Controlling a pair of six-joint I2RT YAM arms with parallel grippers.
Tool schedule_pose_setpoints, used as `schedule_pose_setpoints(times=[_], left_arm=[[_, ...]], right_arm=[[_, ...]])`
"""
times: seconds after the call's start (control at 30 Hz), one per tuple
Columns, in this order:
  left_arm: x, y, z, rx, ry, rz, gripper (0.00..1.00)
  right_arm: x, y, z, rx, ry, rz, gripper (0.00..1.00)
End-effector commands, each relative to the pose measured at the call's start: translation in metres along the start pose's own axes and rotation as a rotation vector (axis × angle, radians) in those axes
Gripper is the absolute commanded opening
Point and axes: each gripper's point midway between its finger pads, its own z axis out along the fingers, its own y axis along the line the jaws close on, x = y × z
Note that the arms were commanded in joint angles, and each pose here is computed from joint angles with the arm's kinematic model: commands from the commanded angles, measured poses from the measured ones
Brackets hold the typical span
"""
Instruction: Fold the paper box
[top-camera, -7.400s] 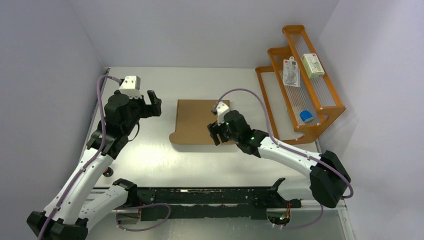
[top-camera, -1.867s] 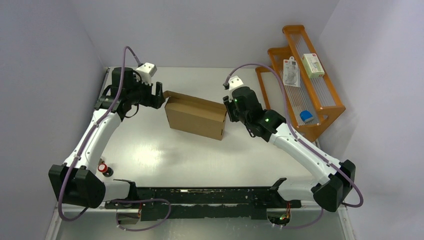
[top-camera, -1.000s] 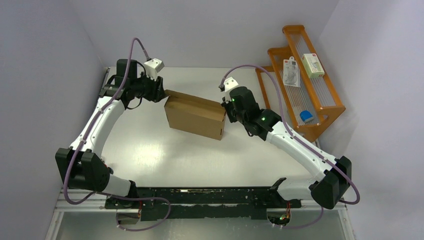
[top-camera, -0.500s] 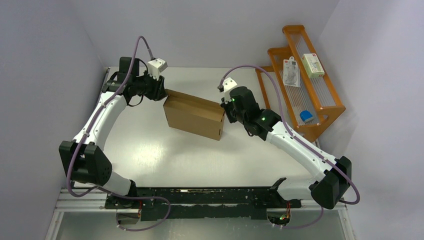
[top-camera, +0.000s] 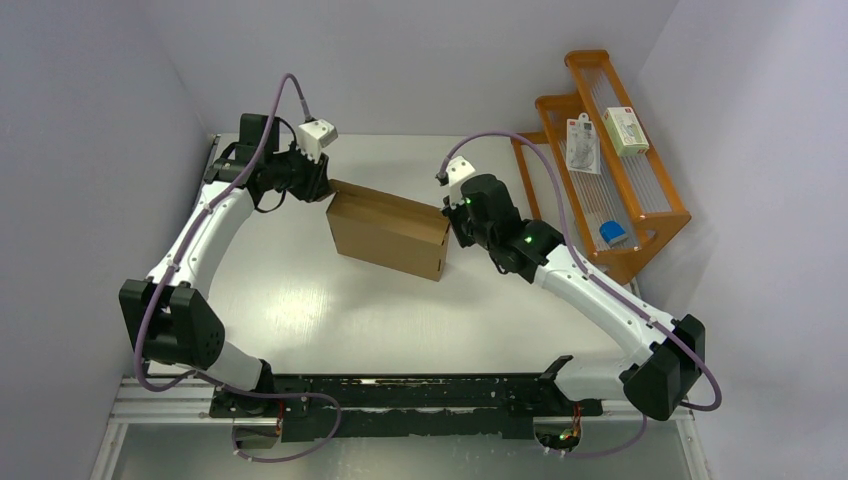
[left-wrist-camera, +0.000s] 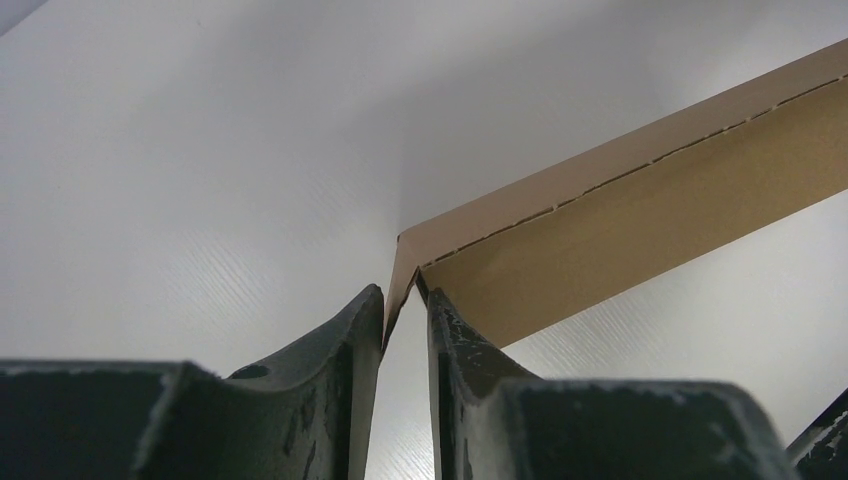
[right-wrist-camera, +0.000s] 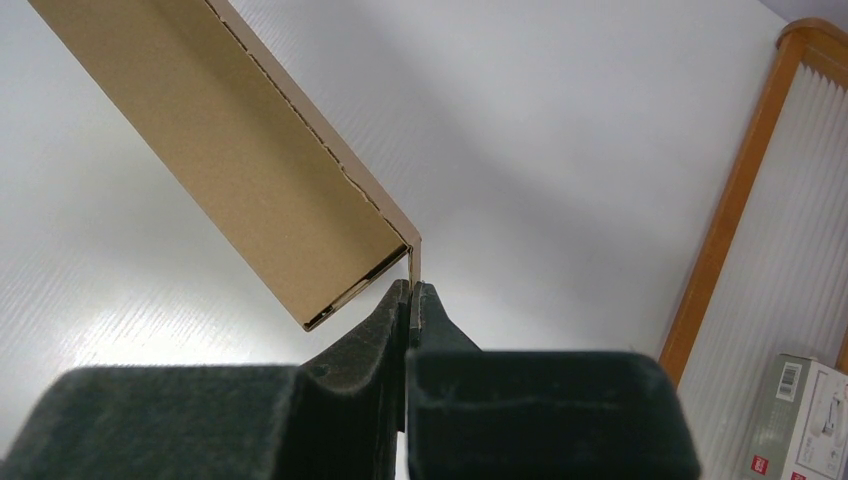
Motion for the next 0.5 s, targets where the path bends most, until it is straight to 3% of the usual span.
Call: schedule_pose_setpoints(times=[0.0,0.3,0.47], left_arm=[[-0.0012,-0.0011,-0.0006,0.025,0.0,0.022,0.29],[0.0038,-0.0049,0.0052,0.059,0.008,0.02,0.24],[0.0036,-0.0076,0.005,0.074,0.006,0.021,0.15]], right_arm=[[-0.0086,-0.0039,-0.0045,0.005,-0.039,0.006,0.0],[-0.0095,-0.0027,-0.0056,-0.003,-0.043,0.008,0.0],[-0.0117,-0.0013,-0.0068,-0.012,-0.051,0.012,0.0]])
